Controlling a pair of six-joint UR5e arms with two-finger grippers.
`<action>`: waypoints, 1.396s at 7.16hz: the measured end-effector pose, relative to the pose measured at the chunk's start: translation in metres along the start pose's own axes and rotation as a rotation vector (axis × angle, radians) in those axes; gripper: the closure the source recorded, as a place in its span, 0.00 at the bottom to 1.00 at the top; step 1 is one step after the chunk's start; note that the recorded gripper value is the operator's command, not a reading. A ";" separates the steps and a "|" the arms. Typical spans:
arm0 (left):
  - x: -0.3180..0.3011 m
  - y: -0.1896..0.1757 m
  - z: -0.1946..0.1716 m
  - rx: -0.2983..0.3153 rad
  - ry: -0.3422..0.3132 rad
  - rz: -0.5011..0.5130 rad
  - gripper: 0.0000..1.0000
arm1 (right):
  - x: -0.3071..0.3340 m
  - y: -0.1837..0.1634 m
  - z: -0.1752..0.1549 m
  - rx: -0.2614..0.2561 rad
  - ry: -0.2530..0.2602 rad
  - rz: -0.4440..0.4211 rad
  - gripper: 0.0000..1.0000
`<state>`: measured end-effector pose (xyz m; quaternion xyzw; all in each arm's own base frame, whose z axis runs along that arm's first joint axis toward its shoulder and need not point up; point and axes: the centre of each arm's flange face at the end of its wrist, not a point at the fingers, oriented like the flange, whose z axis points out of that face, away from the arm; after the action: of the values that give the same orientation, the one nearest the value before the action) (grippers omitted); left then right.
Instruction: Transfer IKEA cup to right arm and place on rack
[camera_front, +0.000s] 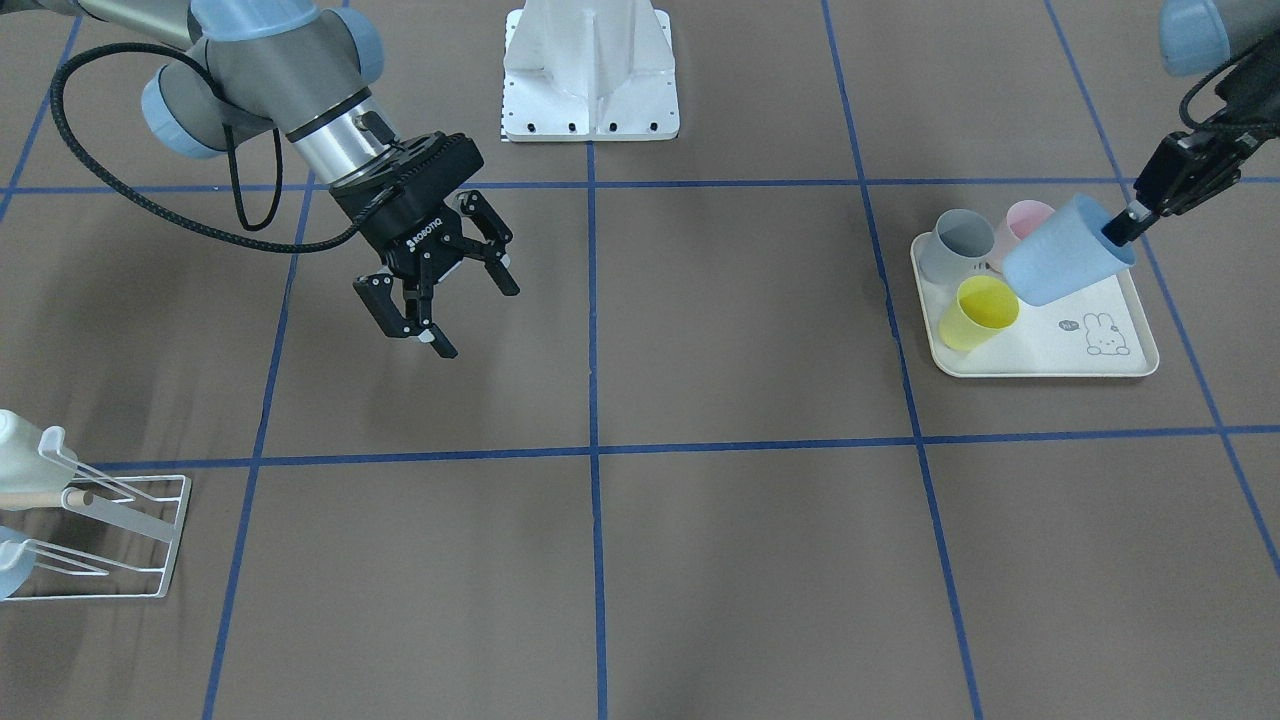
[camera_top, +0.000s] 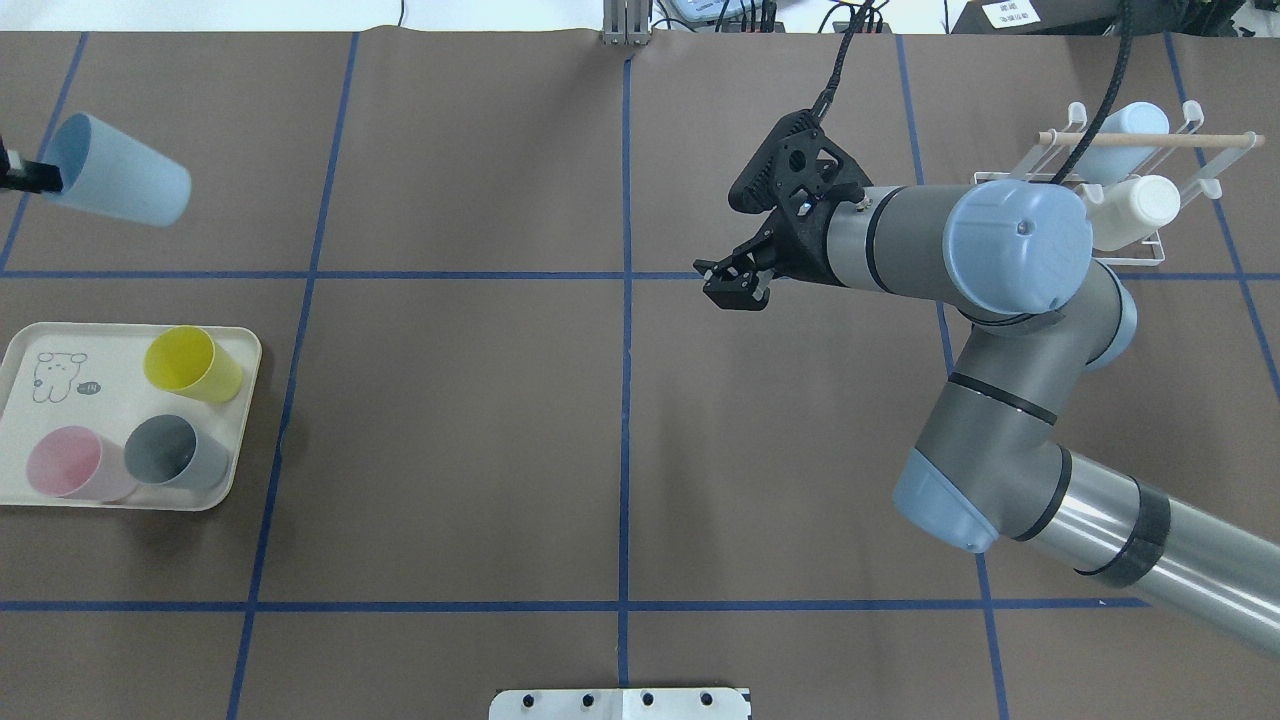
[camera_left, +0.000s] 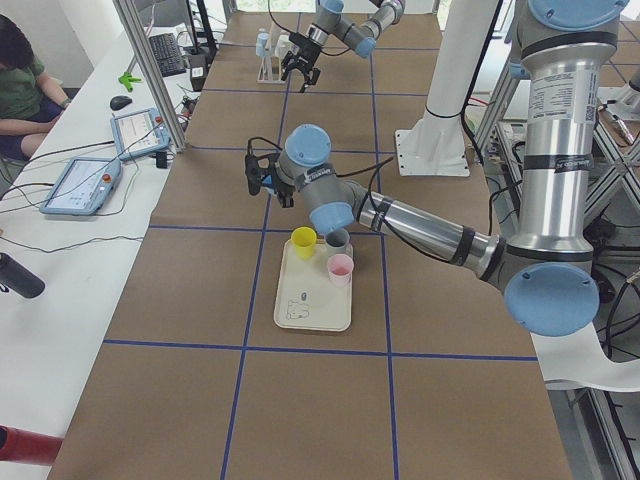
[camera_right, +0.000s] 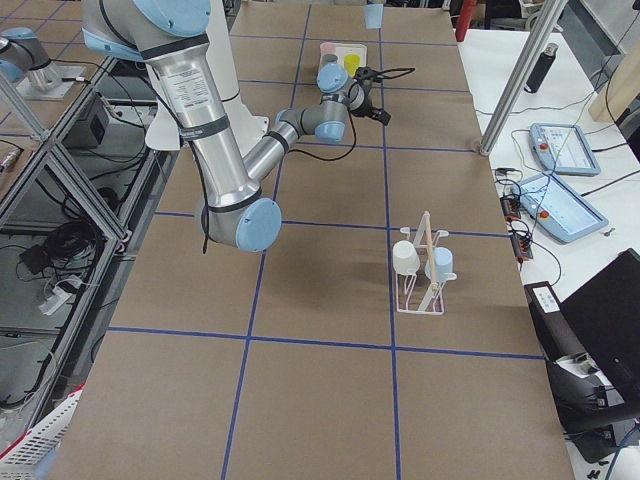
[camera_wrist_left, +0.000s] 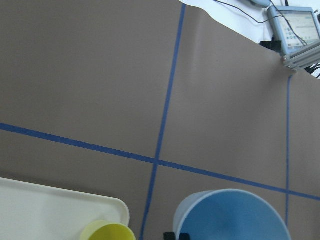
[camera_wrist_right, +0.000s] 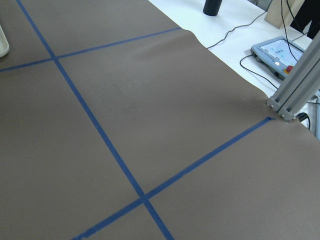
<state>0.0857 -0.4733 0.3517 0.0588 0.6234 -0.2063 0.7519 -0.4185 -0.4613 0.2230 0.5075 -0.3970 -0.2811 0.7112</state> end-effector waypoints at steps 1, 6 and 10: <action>0.033 0.005 0.000 -0.011 0.051 -0.058 1.00 | -0.005 0.004 0.005 0.065 -0.030 -0.027 0.00; 0.163 0.088 0.095 -0.161 0.186 -0.205 1.00 | -0.033 -0.002 0.005 0.259 -0.107 -0.166 0.00; 0.211 0.146 0.154 -0.182 0.238 -0.223 1.00 | -0.053 -0.021 -0.002 0.339 -0.145 -0.177 0.00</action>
<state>0.3114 -0.4439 0.1579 -0.0549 0.7268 -0.2225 0.6475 -0.4445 -0.4245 0.1877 0.6312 -0.4425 -0.3074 0.5579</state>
